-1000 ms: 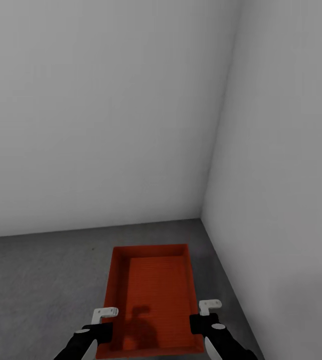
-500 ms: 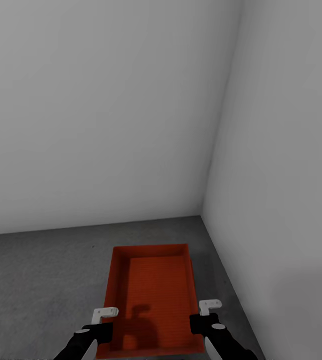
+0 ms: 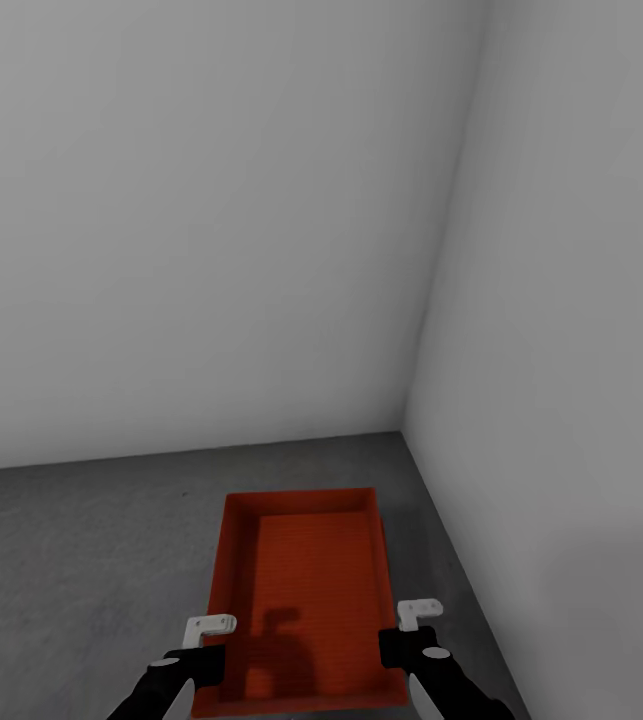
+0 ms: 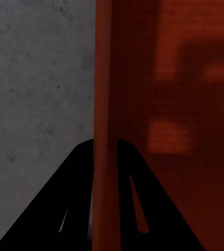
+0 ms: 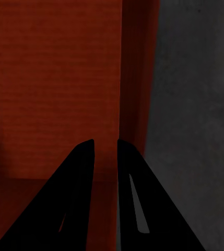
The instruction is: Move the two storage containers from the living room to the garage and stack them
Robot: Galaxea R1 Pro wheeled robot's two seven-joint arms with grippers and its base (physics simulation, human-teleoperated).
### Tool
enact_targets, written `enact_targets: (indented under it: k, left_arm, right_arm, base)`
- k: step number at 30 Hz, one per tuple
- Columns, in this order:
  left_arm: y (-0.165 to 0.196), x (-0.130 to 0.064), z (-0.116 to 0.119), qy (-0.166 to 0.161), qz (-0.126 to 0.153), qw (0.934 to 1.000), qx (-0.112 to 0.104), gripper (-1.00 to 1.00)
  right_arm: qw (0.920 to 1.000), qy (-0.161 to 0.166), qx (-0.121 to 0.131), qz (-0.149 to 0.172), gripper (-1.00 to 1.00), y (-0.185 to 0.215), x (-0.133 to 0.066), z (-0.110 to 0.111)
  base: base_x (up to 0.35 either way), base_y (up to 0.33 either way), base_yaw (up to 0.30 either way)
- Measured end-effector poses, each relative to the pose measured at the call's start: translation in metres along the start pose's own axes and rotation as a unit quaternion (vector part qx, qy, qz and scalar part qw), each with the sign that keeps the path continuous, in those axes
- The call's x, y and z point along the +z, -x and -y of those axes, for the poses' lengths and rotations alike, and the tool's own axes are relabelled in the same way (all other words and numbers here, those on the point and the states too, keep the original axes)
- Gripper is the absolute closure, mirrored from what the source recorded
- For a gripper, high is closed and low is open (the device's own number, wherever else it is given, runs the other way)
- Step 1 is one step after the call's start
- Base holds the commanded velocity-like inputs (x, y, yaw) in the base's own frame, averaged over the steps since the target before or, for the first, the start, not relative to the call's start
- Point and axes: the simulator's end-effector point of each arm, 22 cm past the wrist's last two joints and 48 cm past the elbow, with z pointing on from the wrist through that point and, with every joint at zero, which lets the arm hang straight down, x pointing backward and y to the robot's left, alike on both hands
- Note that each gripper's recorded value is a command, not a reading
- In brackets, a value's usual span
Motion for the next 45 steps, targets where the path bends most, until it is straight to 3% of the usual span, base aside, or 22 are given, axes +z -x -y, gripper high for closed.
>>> enact_targets:
  k: [45]
  left_arm:
    - [-0.019, 0.01, -0.001, 0.002, -0.022, 0.9998, 0.001, 1.0]
  right_arm:
    - [0.9998, 0.001, 0.001, -0.022, 1.0, -0.021, 0.009, 0.0]
  base:
    - [0.026, 0.0, 0.0]
